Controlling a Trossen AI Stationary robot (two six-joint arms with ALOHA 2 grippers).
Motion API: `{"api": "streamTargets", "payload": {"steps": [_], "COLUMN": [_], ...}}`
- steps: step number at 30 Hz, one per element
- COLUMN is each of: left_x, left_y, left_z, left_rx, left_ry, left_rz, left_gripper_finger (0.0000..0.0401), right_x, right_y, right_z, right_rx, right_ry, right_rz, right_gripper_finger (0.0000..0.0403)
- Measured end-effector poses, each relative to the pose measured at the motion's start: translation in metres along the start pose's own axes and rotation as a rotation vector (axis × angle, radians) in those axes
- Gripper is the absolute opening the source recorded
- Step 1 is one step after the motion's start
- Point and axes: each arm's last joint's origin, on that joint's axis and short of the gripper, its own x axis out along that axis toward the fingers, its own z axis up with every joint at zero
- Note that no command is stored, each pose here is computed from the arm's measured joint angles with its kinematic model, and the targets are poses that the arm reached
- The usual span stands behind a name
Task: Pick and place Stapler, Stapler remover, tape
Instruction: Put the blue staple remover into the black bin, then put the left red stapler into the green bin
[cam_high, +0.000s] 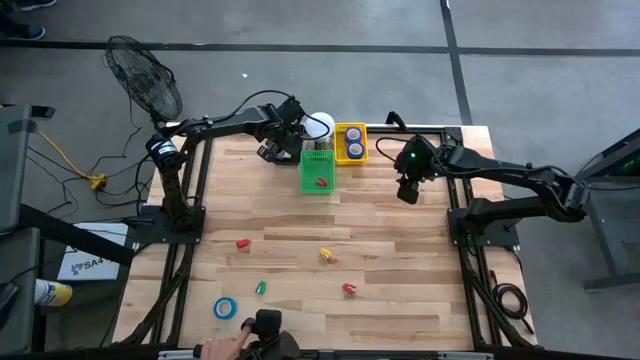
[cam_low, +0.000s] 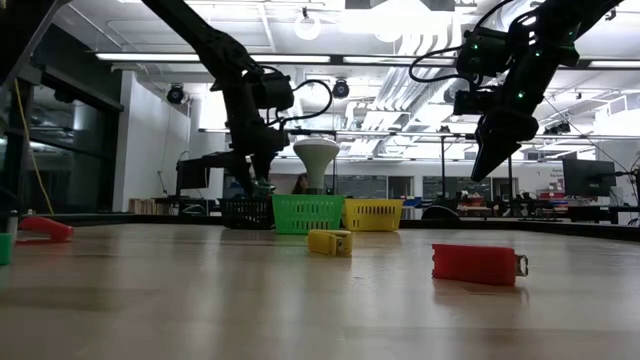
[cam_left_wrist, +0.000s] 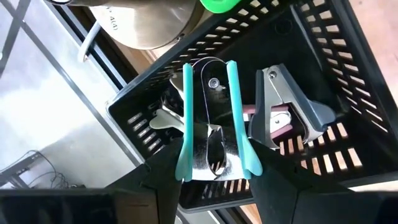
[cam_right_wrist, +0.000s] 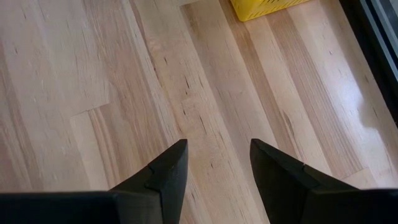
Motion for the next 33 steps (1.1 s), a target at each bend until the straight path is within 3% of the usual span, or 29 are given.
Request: {"api": "streamTargets", "payload": {"steps": [5,18,33], "left_x": [-0.0001,-0.0002,-0.0036], "left_y": [0.0,0.0023,-0.0001], "left_z": [0.0,-0.0005,-0.0016], "left_rx": [0.025,0.02,-0.107], "left_ry": [0.0,0.039,0.059], "left_rz": [0.0,0.031,-0.013], "left_gripper_finger": [0.0171,0.0247,0.0251], "right_x": [0.0,0.0,0.0], "right_y": [0.0,0.0003,0.0005], "right_z": [0.0,0.0,-0.0015], "right_rx": [0.0,0.003,0.004], "right_ry": [0.0,-0.001,0.014], "right_rz": [0.0,0.006,0.01], "right_gripper_finger": [0.0165,0.0165,0.0165]}}
